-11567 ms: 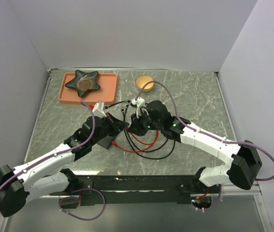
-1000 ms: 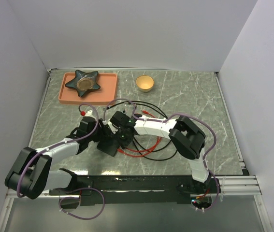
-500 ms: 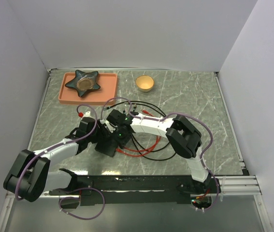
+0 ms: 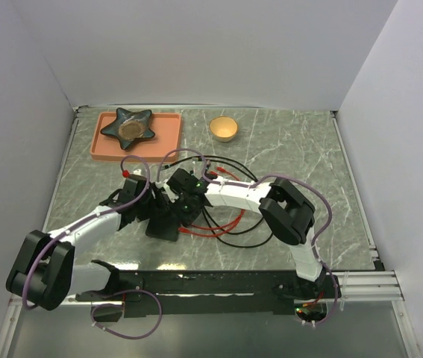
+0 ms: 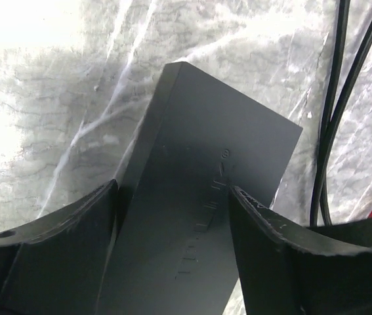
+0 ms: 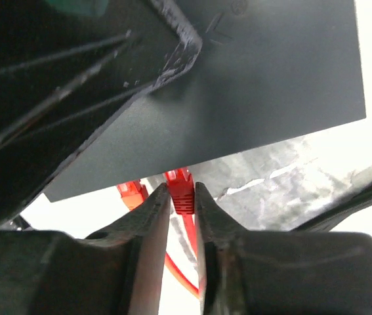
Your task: Insert the plug into the switch port
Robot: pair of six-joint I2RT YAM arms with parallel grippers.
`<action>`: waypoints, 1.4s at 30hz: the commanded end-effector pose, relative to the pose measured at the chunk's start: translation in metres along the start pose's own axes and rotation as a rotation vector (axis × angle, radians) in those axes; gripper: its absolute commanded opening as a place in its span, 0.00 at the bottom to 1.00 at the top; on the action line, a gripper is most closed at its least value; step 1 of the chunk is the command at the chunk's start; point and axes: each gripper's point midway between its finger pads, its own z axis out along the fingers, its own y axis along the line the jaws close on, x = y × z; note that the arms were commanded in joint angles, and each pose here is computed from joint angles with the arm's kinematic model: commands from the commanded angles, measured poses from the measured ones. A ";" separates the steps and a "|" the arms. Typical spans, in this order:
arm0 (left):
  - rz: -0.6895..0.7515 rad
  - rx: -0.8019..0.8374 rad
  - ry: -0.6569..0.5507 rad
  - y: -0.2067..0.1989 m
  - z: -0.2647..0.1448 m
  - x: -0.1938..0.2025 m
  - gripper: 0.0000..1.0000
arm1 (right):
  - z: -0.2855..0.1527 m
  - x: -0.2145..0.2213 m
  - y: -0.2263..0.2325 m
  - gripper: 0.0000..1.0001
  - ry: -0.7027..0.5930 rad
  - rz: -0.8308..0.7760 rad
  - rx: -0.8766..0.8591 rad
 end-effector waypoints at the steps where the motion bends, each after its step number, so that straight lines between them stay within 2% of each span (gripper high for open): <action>1: -0.024 0.262 0.170 -0.059 -0.021 0.011 0.72 | -0.034 -0.121 0.020 0.29 -0.478 -0.057 -0.057; 6: -0.015 0.218 0.149 -0.054 -0.012 -0.002 0.72 | -0.021 -0.100 0.018 0.34 -0.420 -0.061 -0.067; 9: -0.017 0.175 0.115 -0.050 -0.009 -0.013 0.73 | -0.018 -0.091 0.014 0.43 -0.389 -0.065 -0.045; 12: -0.010 0.116 0.070 -0.043 -0.012 -0.029 0.76 | -0.026 -0.084 0.005 0.57 -0.387 -0.058 0.004; 15: 0.000 0.071 0.006 -0.043 -0.025 -0.050 0.81 | -0.040 -0.077 -0.002 0.79 -0.385 -0.048 0.051; 19: 0.008 0.068 -0.109 -0.055 -0.053 -0.082 0.85 | -0.056 -0.071 -0.008 0.95 -0.347 -0.036 0.104; 21: 0.017 0.083 -0.155 -0.060 -0.068 -0.093 0.86 | -0.063 -0.065 -0.011 0.99 -0.326 -0.026 0.131; 28: 0.022 0.232 -0.372 -0.086 -0.144 -0.125 0.94 | -0.108 -0.055 -0.009 0.99 -0.430 0.031 0.142; 33: -0.061 0.511 -0.620 -0.125 -0.225 -0.158 1.00 | -0.155 -0.061 -0.006 0.99 -0.586 0.107 0.124; 34: -0.091 0.567 -0.641 -0.132 -0.237 -0.161 0.96 | -0.166 -0.067 -0.004 0.99 -0.618 0.114 0.116; 36: -0.113 0.659 -0.715 -0.145 -0.265 -0.173 0.96 | -0.184 -0.080 -0.008 0.99 -0.660 0.147 0.117; 37: -0.145 0.689 -0.719 -0.150 -0.274 -0.177 0.96 | -0.187 -0.082 -0.010 0.99 -0.657 0.161 0.126; 40: -0.229 0.639 -0.710 -0.146 -0.270 -0.186 0.96 | -0.205 -0.098 -0.021 0.99 -0.694 0.229 0.136; 42: -0.247 0.610 -0.655 -0.144 -0.249 -0.181 0.96 | -0.203 -0.095 -0.028 0.99 -0.691 0.288 0.127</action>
